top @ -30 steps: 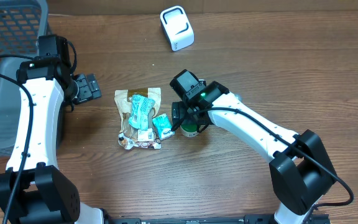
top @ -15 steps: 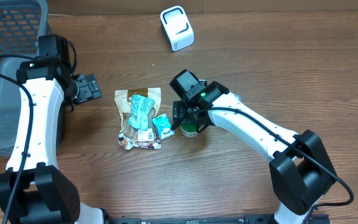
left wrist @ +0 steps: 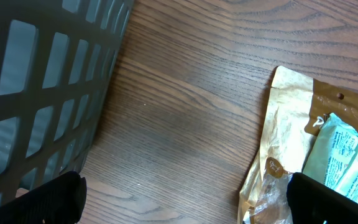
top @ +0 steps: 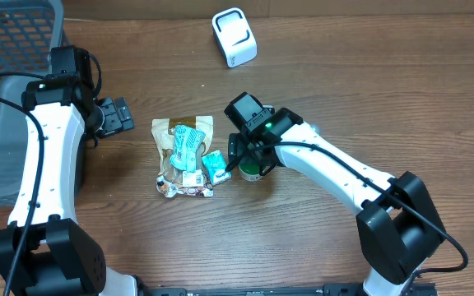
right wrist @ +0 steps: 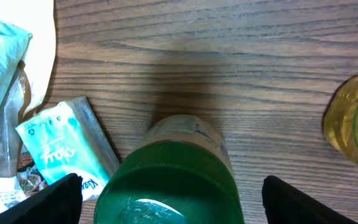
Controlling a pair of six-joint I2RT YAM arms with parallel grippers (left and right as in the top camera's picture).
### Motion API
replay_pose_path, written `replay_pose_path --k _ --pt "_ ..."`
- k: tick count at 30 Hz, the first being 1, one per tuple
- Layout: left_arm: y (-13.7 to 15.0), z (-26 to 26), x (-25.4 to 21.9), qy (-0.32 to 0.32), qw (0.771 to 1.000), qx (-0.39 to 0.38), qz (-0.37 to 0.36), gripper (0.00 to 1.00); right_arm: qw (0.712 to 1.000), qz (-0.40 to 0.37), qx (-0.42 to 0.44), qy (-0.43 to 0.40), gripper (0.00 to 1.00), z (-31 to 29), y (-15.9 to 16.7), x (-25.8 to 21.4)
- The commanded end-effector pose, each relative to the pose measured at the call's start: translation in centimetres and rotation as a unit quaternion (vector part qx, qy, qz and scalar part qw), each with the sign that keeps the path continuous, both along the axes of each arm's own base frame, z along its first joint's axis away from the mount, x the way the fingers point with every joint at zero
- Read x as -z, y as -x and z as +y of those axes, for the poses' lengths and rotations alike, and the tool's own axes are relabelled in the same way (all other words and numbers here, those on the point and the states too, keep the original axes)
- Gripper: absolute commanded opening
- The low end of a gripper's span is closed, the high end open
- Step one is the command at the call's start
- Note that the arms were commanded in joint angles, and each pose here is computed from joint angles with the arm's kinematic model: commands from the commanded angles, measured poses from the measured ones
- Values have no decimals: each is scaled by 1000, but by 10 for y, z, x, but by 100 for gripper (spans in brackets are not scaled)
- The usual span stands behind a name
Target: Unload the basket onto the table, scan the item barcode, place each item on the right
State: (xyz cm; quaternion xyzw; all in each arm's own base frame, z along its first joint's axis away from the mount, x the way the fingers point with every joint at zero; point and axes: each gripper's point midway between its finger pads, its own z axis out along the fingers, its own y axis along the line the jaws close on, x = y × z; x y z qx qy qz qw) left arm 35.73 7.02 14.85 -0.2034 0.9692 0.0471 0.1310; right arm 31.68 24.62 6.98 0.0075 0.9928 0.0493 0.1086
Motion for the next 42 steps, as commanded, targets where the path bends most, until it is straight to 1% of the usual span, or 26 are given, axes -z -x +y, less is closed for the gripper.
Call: replay_pose_path --k 1,9,24,25,31,35,36,40,42 --pt "-3 3 -12 -10 1000 4 -16 100 1000 -6 1 -3 89 4 -2 -3" --pt "-3 3 -12 -10 1000 4 -16 100 1000 -7 1 -3 89 4 -2 -1" --pt "-3 3 -12 -10 1000 4 -16 99 1000 -11 1 -6 88 1 2 25" --pt "-3 3 -12 -10 1000 4 -16 100 1000 -11 1 -6 87 0 2 26" --pt "-3 3 -12 -10 1000 4 -16 100 1000 -16 7 23 72 -12 3 31" --pt "-3 3 -12 -10 1000 4 -16 100 1000 -11 7 27 70 -14 6 31" --pt "-3 3 -12 -10 1000 4 -16 100 1000 -8 7 29 67 -15 7 32" --pt "-3 3 -12 -10 1000 4 -16 100 998 7 47 36 67 -22 13 33" --pt "-3 3 -12 -10 1000 4 -16 100 998 10 49 39 68 -24 15 33"
